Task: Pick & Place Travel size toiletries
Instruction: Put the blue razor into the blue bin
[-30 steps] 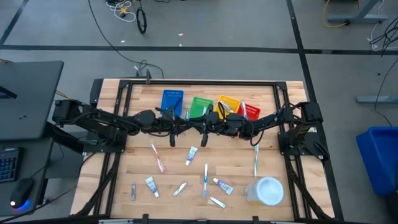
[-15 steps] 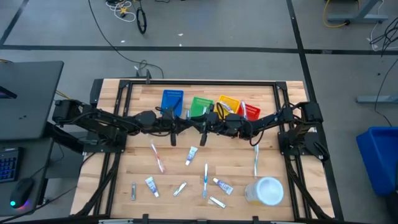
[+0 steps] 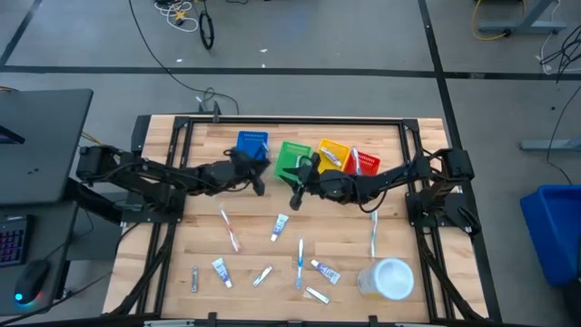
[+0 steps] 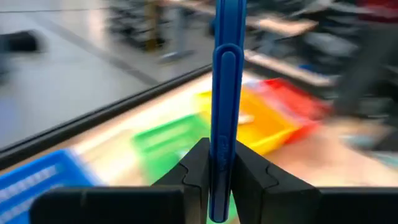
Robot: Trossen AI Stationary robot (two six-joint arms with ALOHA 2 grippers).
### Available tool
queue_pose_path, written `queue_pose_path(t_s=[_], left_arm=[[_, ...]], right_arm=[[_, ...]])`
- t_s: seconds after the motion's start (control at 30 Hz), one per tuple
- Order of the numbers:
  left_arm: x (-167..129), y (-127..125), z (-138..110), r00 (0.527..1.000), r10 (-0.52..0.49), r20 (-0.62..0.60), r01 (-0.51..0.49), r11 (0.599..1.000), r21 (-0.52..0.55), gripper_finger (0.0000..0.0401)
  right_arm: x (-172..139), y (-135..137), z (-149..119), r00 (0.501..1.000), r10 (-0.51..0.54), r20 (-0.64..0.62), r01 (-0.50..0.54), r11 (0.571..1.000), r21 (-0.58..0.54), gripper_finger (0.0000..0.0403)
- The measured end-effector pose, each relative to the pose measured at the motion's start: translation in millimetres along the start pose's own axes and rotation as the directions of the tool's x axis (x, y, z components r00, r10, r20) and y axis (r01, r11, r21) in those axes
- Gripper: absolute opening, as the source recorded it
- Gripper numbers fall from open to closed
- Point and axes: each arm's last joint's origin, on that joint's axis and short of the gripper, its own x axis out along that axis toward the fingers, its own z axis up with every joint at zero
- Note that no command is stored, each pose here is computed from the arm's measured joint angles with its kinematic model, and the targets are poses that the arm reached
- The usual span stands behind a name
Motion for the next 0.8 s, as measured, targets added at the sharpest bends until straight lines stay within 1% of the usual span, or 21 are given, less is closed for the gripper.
queue_pose_path(t_s=[0.13,0.2,0.27,0.4,0.47,0.57,0.63,0.8], left_arm=[[8,24,-6,0.985,0.151,-0.082,-0.148,0.988,0.039,0.0039],[12,36,-8,0.97,0.207,-0.124,-0.202,0.978,0.05,0.0039],[15,49,-10,0.955,0.239,-0.174,-0.237,0.971,0.034,0.0042],[19,73,-16,0.924,0.232,-0.305,-0.254,0.967,-0.033,0.0053],[20,82,-18,0.905,0.238,-0.353,-0.269,0.962,-0.04,0.0051],[20,92,-19,0.883,0.268,-0.386,-0.301,0.953,-0.027,0.0041],[20,96,-19,0.878,0.271,-0.394,-0.304,0.952,-0.022,0.004],[21,100,-19,0.882,0.199,-0.428,-0.246,0.967,-0.058,0.0054]], right_arm=[[-1,-1,-16,0.988,-0.008,-0.155,0.007,1.0,-0.007,0.0114],[-3,-2,-23,0.975,-0.017,-0.224,0.008,0.999,-0.04,0.0114],[-3,-3,-27,0.966,-0.024,-0.257,0.01,0.998,-0.057,0.0113],[-4,-3,-30,0.958,-0.03,-0.287,0.009,0.997,-0.072,0.0113],[-4,-3,-29,0.959,-0.028,-0.282,0.009,0.998,-0.07,0.0113],[-4,-3,-29,0.959,-0.028,-0.282,0.009,0.998,-0.07,0.0112],[-4,-3,-29,0.959,-0.028,-0.282,0.009,0.998,-0.07,0.0112],[-4,-3,-29,0.959,-0.028,-0.282,0.009,0.998,-0.07,0.0112]])
